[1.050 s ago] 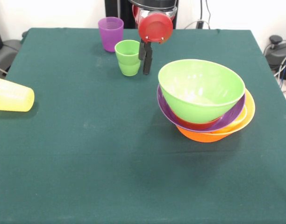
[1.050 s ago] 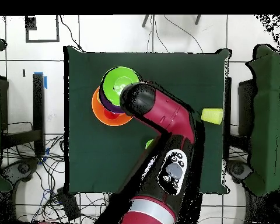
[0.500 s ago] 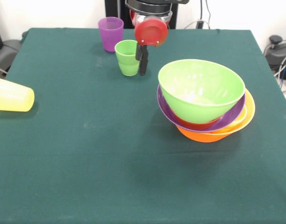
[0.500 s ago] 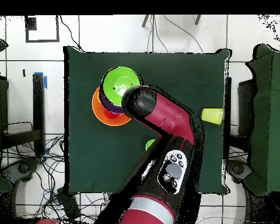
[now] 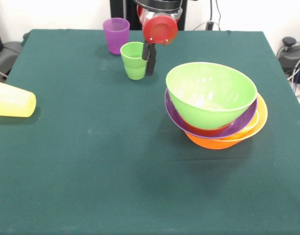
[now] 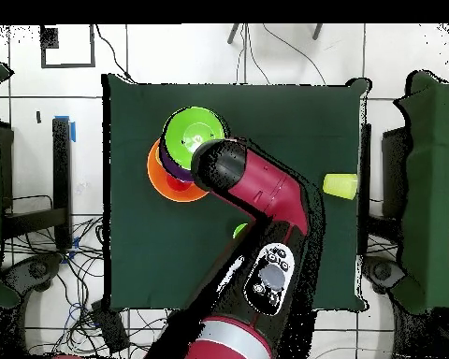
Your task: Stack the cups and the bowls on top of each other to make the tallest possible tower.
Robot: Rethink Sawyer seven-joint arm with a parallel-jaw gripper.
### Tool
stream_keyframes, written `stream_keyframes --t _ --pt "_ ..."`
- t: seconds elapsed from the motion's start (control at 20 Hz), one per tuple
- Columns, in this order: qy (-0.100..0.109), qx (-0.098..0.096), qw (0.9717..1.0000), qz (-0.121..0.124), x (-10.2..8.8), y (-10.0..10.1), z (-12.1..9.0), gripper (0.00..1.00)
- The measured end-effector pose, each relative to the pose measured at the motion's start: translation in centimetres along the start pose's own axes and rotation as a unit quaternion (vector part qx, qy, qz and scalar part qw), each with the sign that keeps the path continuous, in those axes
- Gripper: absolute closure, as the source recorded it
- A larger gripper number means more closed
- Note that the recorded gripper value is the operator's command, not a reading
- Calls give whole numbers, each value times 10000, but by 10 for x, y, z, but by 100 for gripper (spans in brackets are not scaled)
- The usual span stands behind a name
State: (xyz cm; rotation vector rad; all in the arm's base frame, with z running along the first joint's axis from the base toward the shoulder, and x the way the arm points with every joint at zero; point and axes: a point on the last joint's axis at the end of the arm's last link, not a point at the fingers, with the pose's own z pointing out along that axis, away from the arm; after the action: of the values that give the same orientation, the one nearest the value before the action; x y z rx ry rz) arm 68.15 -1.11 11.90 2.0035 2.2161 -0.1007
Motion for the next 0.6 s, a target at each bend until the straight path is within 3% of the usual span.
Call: stream_keyframes --t 0.35,0.6 --pt "21 49 10000 -8 2 -2 -1 0" --pt "36 107 9999 104 -10 -10 1 0"
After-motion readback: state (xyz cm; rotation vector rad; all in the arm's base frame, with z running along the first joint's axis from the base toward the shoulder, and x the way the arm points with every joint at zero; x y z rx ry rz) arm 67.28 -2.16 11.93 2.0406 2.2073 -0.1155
